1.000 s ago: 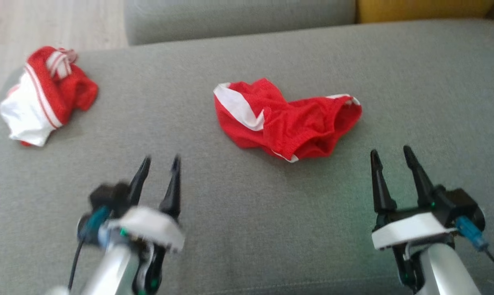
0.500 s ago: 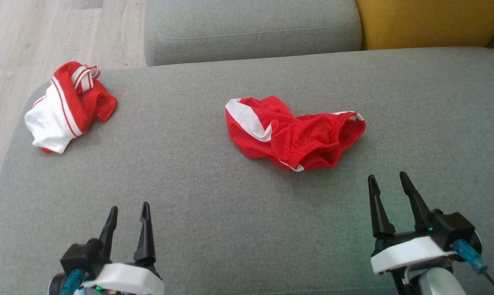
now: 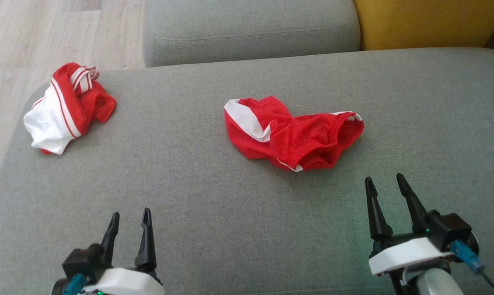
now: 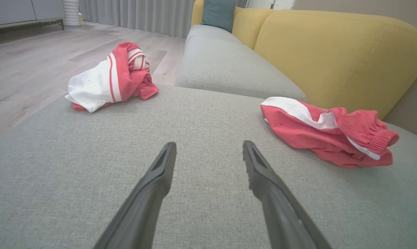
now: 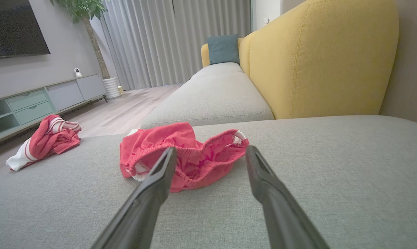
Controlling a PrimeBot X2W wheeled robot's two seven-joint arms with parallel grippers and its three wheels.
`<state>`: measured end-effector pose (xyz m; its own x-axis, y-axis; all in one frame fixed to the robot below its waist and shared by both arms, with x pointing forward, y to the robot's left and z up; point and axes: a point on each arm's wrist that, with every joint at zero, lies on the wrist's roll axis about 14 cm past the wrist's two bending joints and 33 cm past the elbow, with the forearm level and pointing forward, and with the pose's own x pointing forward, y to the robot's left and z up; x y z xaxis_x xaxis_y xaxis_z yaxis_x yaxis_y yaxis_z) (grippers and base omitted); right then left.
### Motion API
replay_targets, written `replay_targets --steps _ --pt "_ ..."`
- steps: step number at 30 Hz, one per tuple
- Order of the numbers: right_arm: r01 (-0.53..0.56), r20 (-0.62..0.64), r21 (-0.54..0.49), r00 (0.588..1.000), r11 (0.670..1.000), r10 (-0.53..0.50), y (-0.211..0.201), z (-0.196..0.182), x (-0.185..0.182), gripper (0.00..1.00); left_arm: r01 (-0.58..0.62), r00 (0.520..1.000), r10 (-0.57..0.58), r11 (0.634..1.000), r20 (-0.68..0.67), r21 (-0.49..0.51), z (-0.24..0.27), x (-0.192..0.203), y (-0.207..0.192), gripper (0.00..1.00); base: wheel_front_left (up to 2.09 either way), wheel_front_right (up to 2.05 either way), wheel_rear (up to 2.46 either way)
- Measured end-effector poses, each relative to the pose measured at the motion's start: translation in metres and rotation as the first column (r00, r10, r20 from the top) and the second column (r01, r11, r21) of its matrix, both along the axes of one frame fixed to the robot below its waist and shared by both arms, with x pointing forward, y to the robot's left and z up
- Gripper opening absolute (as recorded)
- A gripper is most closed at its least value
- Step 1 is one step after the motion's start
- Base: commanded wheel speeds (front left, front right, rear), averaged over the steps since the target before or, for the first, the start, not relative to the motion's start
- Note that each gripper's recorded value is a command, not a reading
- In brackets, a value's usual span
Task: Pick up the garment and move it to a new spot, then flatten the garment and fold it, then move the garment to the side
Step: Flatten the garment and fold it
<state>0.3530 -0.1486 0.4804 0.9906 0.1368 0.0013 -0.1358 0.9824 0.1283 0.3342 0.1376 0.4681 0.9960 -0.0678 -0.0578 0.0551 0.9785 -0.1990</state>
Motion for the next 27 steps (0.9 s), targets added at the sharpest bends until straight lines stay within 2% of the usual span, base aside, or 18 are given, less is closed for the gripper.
replay_targets --steps 8,13,21,27 --pt "-0.023 -0.010 -0.005 1.000 1.000 0.023 0.007 -0.003 0.003 1.00 -0.006 1.000 0.006 1.000 -0.011 0.004 -0.004 -0.003 0.002 1.00 0.00 0.00 0.00" --pt "-0.110 -0.037 -0.022 0.993 0.994 0.109 0.034 -0.012 0.005 1.00 -0.022 1.000 0.022 1.000 -0.018 0.009 -0.007 -0.006 0.008 1.00 0.00 0.00 0.00" --pt "-0.262 -0.066 -0.076 0.964 0.962 0.257 0.081 -0.019 0.039 1.00 -0.062 0.998 0.063 0.998 -0.017 0.012 -0.007 -0.005 0.021 1.00 0.00 0.00 0.00" --pt "-0.352 -0.179 -0.121 0.927 0.928 0.329 0.105 -0.053 0.050 1.00 -0.124 0.992 0.124 0.992 -0.039 0.018 -0.012 -0.013 0.038 1.00 0.00 0.00 0.00"
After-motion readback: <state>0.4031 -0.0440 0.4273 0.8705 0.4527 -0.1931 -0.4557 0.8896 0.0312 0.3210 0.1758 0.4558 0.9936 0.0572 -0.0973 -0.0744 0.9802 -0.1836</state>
